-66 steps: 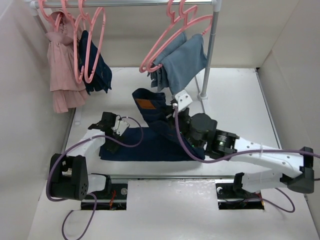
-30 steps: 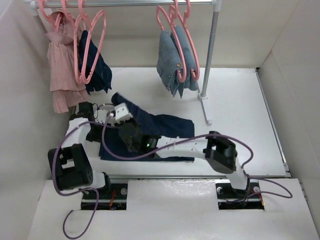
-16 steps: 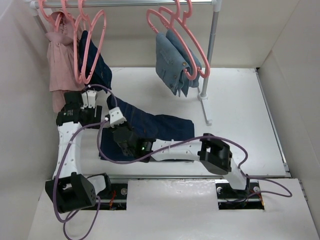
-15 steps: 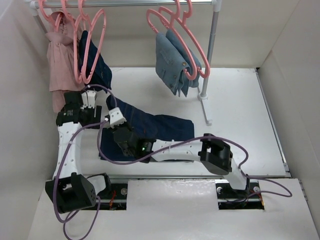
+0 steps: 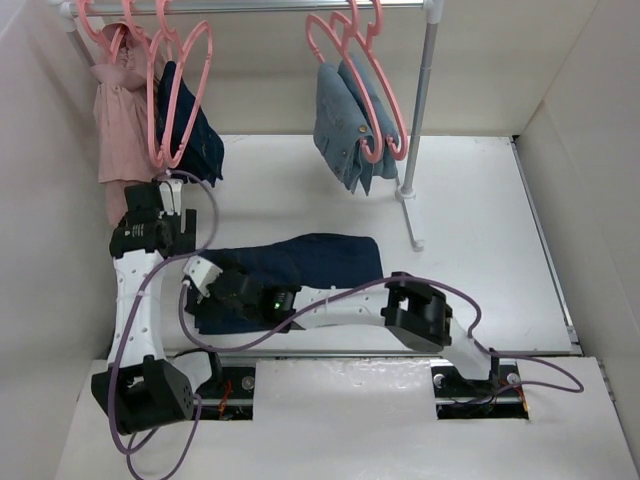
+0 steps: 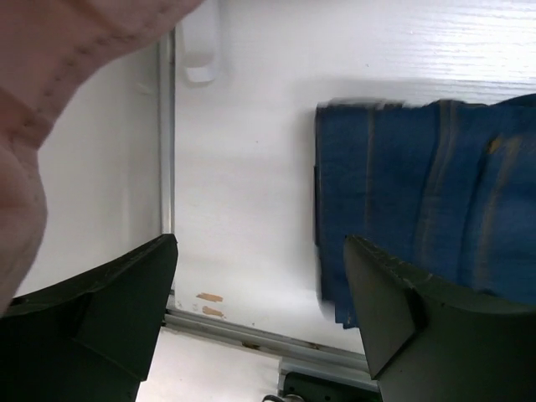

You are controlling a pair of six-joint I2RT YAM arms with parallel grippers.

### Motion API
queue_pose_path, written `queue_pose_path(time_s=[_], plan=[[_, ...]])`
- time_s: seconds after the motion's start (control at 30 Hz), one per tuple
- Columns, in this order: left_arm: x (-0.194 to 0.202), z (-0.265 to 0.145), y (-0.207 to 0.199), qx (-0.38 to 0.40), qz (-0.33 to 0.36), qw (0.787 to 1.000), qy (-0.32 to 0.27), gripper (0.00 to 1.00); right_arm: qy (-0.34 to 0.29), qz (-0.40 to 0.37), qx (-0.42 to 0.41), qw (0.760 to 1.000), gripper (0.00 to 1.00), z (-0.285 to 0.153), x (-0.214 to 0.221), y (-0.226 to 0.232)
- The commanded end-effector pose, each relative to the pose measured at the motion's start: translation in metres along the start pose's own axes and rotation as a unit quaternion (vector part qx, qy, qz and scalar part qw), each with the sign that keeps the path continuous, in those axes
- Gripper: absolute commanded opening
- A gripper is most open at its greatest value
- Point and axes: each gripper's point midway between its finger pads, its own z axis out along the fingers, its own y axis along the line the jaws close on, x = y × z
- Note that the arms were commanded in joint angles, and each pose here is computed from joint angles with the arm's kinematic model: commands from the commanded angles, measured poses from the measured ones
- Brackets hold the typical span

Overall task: Place the trousers on the hanger
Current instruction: Fold the trousers at the center of the board.

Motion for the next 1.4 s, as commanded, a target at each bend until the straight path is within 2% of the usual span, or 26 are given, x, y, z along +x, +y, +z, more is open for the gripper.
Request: queue_pose_path(time_s=[0.0,0.03,0.07,0.13,0.23,0.27,0.33,0.37,0.4,0.47,0.5,0.57,0.6,0.73,0.77,0.87,0.97,1.03,1.07,1.1,1.13,1.2,1.23,1.27,1.33,1.37], plan=[[-0.004,-0.002,0.005,-0.016,-0.005,1.0,-0.019,0.78,0.054,-0.024,-0.116,0.992,1.0,-0.005,0.024,0.045],[-0.004,-0.002,0.005,-0.016,-0.005,1.0,-0.019,0.78,0.055,-0.024,-0.124,0.99,1.0,-0.01,0.025,0.046],[-0.007,-0.002,0.006,-0.018,0.0,1.0,-0.024,0.78,0.035,-0.018,-0.127,0.991,1.0,-0.021,0.001,0.041],[-0.006,0.001,-0.006,0.016,0.008,0.999,-0.027,0.78,0.004,0.0,-0.123,0.992,1.0,-0.046,-0.037,0.027],[0.009,0.013,-0.033,0.075,0.045,0.996,-0.004,0.78,-0.014,0.034,-0.117,0.992,1.0,-0.077,-0.06,0.009],[0.017,0.017,-0.039,0.083,0.058,0.995,0.005,0.78,0.012,0.045,-0.114,0.992,1.0,-0.086,-0.036,0.003],[0.03,0.027,-0.055,0.102,0.089,0.991,0.02,0.78,0.014,0.109,-0.092,0.99,1.0,-0.114,-0.039,-0.024],[0.046,0.037,-0.061,0.104,0.108,0.988,0.04,0.78,0.062,0.128,-0.072,0.987,1.0,-0.12,0.007,-0.041],[0.054,0.043,-0.063,0.103,0.121,0.986,0.051,0.78,0.068,0.175,-0.05,0.981,1.0,-0.136,0.01,-0.056],[0.077,0.054,-0.073,0.107,0.154,0.98,0.069,0.78,0.104,0.22,0.018,0.97,1.0,-0.149,0.051,-0.09],[0.084,0.058,-0.074,0.104,0.166,0.978,0.074,0.78,0.144,0.234,0.042,0.961,1.0,-0.162,0.092,-0.096],[0.09,0.063,-0.077,0.096,0.191,0.975,0.067,0.79,0.161,0.292,0.104,0.937,1.0,-0.185,0.117,-0.119],[0.094,0.07,-0.078,0.088,0.195,0.975,0.062,0.79,0.186,0.309,0.14,0.922,1.0,-0.197,0.147,-0.134],[0.104,0.09,-0.072,0.042,0.219,0.972,0.069,0.79,0.217,0.393,0.258,0.855,1.0,-0.225,0.193,-0.183],[0.111,0.097,-0.074,0.034,0.233,0.968,0.082,0.79,0.249,0.403,0.289,0.832,0.99,-0.232,0.216,-0.188],[0.129,0.109,-0.059,-0.032,0.27,0.957,0.106,0.78,0.31,0.426,0.341,0.779,0.92,-0.242,0.261,-0.208],[0.133,0.107,-0.052,-0.059,0.29,0.95,0.103,0.75,0.346,0.443,0.334,0.757,0.77,-0.242,0.284,-0.204],[0.113,0.095,-0.058,-0.046,0.295,0.953,0.05,0.75,0.35,0.438,0.346,0.752,0.74,-0.245,0.288,-0.206],[0.108,0.086,-0.06,-0.033,0.302,0.952,0.035,0.75,0.341,0.433,0.347,0.759,0.74,-0.244,0.282,-0.206],[0.083,0.067,-0.061,-0.027,0.318,0.947,-0.028,0.75,0.325,0.435,0.35,0.763,0.74,-0.247,0.274,-0.208],[0.073,0.055,-0.064,-0.012,0.329,0.942,-0.059,0.75,0.315,0.435,0.354,0.766,0.74,-0.247,0.268,-0.212],[0.06,0.021,-0.088,0.073,0.369,0.918,-0.122,0.76,0.294,0.434,0.363,0.77,0.8,-0.249,0.257,-0.22],[0.047,-0.008,-0.09,0.085,0.403,0.892,-0.184,0.8,0.28,0.43,0.361,0.779,0.8,-0.25,0.247,-0.222],[0.042,-0.032,-0.11,0.144,0.417,0.867,-0.231,0.83,0.275,0.425,0.362,0.783,0.81,-0.252,0.243,-0.225],[0.022,-0.095,-0.116,0.181,0.412,0.837,-0.312,0.85,0.266,0.419,0.361,0.789,0.83,-0.253,0.234,-0.227],[0.015,-0.124,-0.131,0.232,0.392,0.819,-0.349,0.84,0.265,0.417,0.357,0.793,0.83,-0.254,0.231,-0.224]])
